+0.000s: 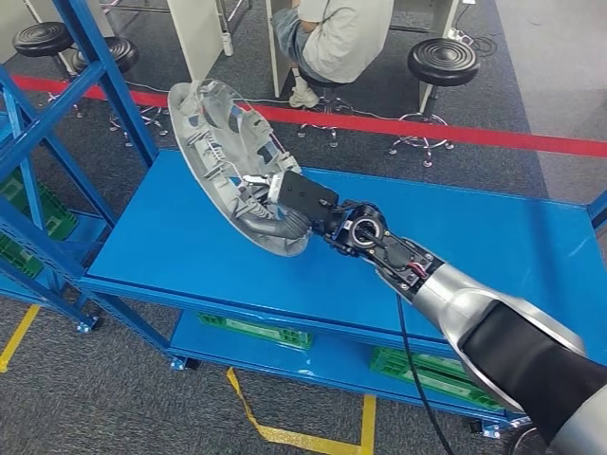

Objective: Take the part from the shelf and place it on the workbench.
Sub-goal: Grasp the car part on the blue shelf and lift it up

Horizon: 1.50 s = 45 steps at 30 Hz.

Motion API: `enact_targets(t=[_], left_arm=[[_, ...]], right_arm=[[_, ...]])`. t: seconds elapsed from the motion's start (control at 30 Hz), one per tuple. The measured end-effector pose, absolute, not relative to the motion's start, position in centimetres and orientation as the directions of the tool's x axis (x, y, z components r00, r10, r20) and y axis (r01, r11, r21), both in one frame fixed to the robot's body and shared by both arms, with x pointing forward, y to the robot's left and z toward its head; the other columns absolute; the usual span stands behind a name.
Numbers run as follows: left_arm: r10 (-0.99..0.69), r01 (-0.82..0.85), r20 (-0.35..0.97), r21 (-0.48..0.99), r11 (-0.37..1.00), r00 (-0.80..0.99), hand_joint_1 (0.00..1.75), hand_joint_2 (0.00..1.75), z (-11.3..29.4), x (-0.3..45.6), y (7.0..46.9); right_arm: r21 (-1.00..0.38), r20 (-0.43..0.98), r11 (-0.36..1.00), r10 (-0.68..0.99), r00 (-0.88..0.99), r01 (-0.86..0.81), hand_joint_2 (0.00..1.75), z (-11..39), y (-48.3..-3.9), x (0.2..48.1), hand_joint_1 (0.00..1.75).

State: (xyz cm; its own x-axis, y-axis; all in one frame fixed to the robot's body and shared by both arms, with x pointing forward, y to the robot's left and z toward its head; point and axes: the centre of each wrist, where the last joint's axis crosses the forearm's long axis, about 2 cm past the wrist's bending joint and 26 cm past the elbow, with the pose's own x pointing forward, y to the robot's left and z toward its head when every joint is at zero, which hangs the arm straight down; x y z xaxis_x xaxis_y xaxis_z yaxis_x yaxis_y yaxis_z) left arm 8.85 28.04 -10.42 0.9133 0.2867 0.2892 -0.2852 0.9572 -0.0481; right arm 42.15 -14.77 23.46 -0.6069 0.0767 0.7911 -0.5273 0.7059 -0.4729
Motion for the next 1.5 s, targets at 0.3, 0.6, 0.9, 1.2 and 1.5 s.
enact_targets(t=[0.3,0.6,0.9,1.2,1.5], left_arm=[[0.286,-0.285,0.284,-0.045,0.957,0.915,0.0,0.0,-10.5,8.5,28.0],[0.283,-0.283,0.28,-0.043,0.958,0.917,0.0,0.0,-10.5,8.3,28.0],[0.266,-0.266,0.28,-0.04,0.963,0.922,0.0,0.0,-10.5,8.3,28.0],[0.253,-0.253,0.273,-0.038,0.967,0.928,0.0,0.0,-10.5,8.5,28.0],[0.231,-0.23,0.282,-0.038,0.973,0.931,0.0,0.0,-10.3,9.3,27.9]], right_arm=[[-0.375,0.778,0.764,-0.048,-0.626,-0.525,1.75,24.9,-14.6,41.2,1.75],[-0.274,0.744,0.804,-0.17,-0.647,-0.528,1.75,26.3,-15.0,39.9,1.75],[-0.179,0.682,0.785,-0.335,-0.65,-0.593,1.75,27.4,-15.1,38.1,1.75],[-0.099,0.652,0.689,-0.5,-0.57,-0.718,1.75,27.6,-14.8,36.6,1.75],[-0.046,0.634,0.452,-0.676,-0.376,-0.891,1.75,27.0,-12.0,33.9,1.75]])
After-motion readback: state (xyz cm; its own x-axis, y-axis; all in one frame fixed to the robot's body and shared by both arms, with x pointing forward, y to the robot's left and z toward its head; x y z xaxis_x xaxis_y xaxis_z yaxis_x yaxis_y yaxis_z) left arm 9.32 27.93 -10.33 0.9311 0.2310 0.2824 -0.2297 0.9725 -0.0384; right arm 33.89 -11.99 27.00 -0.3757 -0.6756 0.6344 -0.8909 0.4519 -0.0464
